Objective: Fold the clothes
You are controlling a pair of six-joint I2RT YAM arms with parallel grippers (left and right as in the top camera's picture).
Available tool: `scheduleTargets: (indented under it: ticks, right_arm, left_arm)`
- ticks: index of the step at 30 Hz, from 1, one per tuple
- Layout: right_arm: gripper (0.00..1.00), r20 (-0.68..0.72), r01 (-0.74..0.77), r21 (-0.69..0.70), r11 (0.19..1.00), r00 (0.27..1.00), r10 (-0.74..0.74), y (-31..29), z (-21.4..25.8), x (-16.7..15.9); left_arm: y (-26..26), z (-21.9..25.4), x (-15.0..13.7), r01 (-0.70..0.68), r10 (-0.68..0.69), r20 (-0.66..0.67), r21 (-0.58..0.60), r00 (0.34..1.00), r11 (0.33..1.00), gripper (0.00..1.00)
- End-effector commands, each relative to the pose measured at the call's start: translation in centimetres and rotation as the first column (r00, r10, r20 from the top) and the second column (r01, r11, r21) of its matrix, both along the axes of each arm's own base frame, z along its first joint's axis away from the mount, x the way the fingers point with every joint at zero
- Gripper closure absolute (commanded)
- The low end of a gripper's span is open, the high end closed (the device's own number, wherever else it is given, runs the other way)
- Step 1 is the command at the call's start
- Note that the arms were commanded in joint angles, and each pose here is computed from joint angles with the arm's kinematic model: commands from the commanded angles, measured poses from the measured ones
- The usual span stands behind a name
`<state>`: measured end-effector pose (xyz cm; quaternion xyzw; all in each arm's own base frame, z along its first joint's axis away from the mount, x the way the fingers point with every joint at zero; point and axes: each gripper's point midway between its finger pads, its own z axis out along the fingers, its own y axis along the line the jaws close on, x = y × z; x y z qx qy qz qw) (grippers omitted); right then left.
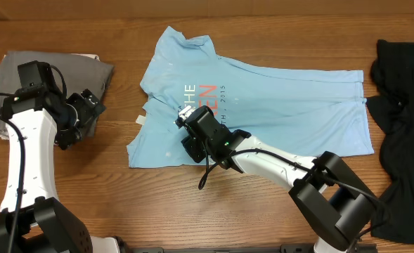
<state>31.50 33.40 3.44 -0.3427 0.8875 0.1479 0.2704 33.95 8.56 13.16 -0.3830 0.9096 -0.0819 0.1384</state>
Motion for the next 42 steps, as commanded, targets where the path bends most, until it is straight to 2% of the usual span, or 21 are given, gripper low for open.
scheduleTargets:
  ticks: [1,8,17,22,29,36,42]
  right_arm:
    - [0.55,0.006,-0.012,-0.011,1.0,1.0,0.012,0.0,-0.7,-0.1]
    - [0.51,-0.026,-0.013,-0.043,0.999,1.0,0.012,-0.2,-3.0,-0.3]
    - [0.53,-0.028,-0.013,-0.044,0.999,1.0,0.011,-0.2,-3.1,-0.3]
    - [0.63,-0.028,-0.008,-0.033,0.999,1.0,0.007,0.0,-3.0,-0.2]
    - [0.89,0.019,-0.008,0.024,1.0,1.0,0.007,1.3,-0.1,0.9]
    - [0.95,0.092,0.05,0.042,0.998,0.994,-0.054,0.7,1.8,3.5]
    - [0.96,0.12,0.101,0.063,0.993,0.987,-0.108,-0.9,2.4,5.8]
  left_arm:
    - [-0.1,0.5,0.0,-0.015,0.015,0.015,-0.008,1.0,1.0,0.0]
    - [-0.1,0.5,0.0,-0.015,0.015,0.016,-0.008,1.0,1.0,0.0]
    - [-0.1,0.5,0.0,-0.015,0.015,0.015,-0.008,1.0,1.0,0.0]
    - [-0.1,0.5,0.0,-0.015,0.015,0.016,-0.008,1.0,1.0,0.0]
    - [-0.1,0.5,0.0,-0.015,0.015,0.016,-0.008,1.0,1.0,0.0]
    - [-0.1,0.5,0.0,-0.015,0.015,0.016,-0.008,1.0,1.0,0.0]
    - [-0.1,0.5,0.0,-0.015,0.015,0.016,-0.008,1.0,1.0,0.0]
